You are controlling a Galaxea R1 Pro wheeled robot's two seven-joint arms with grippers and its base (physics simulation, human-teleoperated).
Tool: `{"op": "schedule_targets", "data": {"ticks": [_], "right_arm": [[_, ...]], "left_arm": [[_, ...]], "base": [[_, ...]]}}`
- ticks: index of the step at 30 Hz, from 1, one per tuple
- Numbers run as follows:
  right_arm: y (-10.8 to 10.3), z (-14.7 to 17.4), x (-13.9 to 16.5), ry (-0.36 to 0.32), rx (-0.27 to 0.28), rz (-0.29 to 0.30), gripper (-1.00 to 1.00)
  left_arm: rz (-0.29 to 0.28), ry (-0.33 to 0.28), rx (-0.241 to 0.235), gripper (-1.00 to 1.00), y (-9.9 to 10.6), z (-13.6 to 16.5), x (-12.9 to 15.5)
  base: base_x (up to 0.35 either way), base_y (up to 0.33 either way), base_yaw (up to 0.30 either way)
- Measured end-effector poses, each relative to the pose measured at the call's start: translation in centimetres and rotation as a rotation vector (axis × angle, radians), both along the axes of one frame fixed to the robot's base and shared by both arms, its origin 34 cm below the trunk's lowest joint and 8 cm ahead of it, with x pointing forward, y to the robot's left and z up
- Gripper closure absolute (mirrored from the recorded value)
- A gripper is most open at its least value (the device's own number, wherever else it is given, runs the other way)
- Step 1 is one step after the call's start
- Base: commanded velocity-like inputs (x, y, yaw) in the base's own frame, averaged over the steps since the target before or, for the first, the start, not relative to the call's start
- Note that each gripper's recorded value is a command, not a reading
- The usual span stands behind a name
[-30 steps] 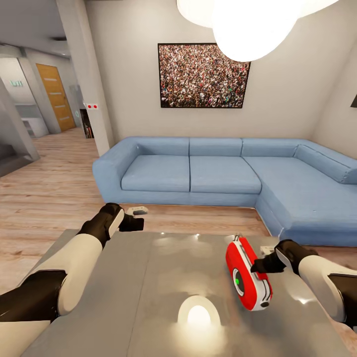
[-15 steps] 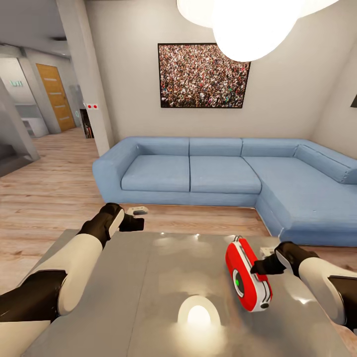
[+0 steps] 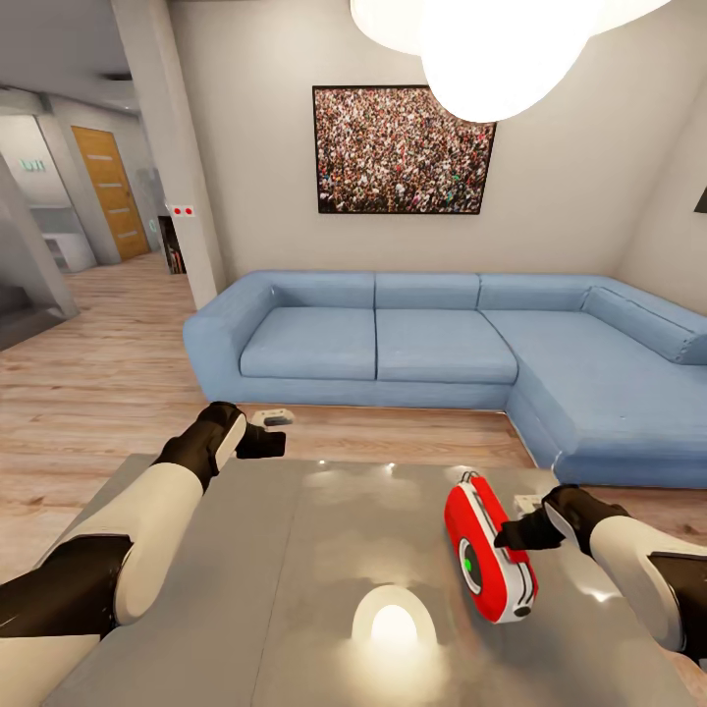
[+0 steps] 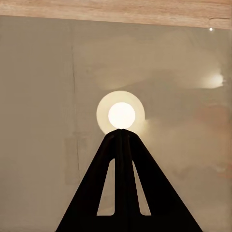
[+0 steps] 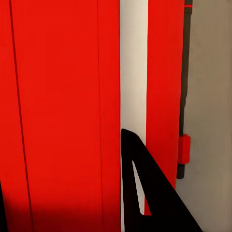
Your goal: Turn on the radio receiver that's on the table in the living room.
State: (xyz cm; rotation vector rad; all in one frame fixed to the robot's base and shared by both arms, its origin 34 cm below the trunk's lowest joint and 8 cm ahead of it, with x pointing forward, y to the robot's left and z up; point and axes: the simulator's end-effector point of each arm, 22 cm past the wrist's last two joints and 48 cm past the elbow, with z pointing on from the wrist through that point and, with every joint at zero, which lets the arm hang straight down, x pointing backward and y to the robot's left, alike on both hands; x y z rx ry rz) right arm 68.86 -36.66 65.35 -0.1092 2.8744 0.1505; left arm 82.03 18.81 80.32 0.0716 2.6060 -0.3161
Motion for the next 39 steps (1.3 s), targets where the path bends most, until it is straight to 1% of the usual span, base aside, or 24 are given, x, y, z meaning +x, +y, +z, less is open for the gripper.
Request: {"op": "schedule_targets", "data": {"ticks": [4, 25, 27, 29, 30, 32, 39], "right_arm": [[0.1, -0.1, 0.0, 0.002, -0.005, 0.007, 1.00], [0.5, -0.1, 0.0, 0.001, 0.001, 0.008, 1.00], [0.8, -0.7, -0.7, 0.013, 0.011, 0.002, 1.00], [0.5, -1.5, -1.7, 0.032, -0.009, 0.019, 1.00], [0.6, -1.8, -2.0, 0.038, -0.004, 0.017, 1.00], [0.8, -1.9, -2.2, 0.039, 0.006, 0.009, 1.00], [0.9, -2.2, -2.5, 0.044, 0.006, 0.011, 1.00]], "left_arm": [[0.001, 0.000, -0.001, 1.00, 0.0, 0.0, 0.0], [0.003, 0.000, 0.000, 1.00, 0.2, 0.0, 0.0], [0.003, 0.000, 0.000, 1.00, 0.2, 0.0, 0.0], [0.003, 0.000, 0.000, 1.00, 0.2, 0.0, 0.0], [0.003, 0.000, 0.000, 1.00, 0.2, 0.0, 0.0], [0.003, 0.000, 0.000, 1.00, 0.2, 0.0, 0.0], [0.003, 0.000, 0.000, 1.00, 0.2, 0.0, 0.0]], "base": [[0.000, 0.000, 0.000], [0.000, 0.000, 0.000], [0.000, 0.000, 0.000], [0.000, 0.000, 0.000], [0.000, 0.000, 0.000], [0.000, 0.000, 0.000], [0.000, 0.000, 0.000]]}}
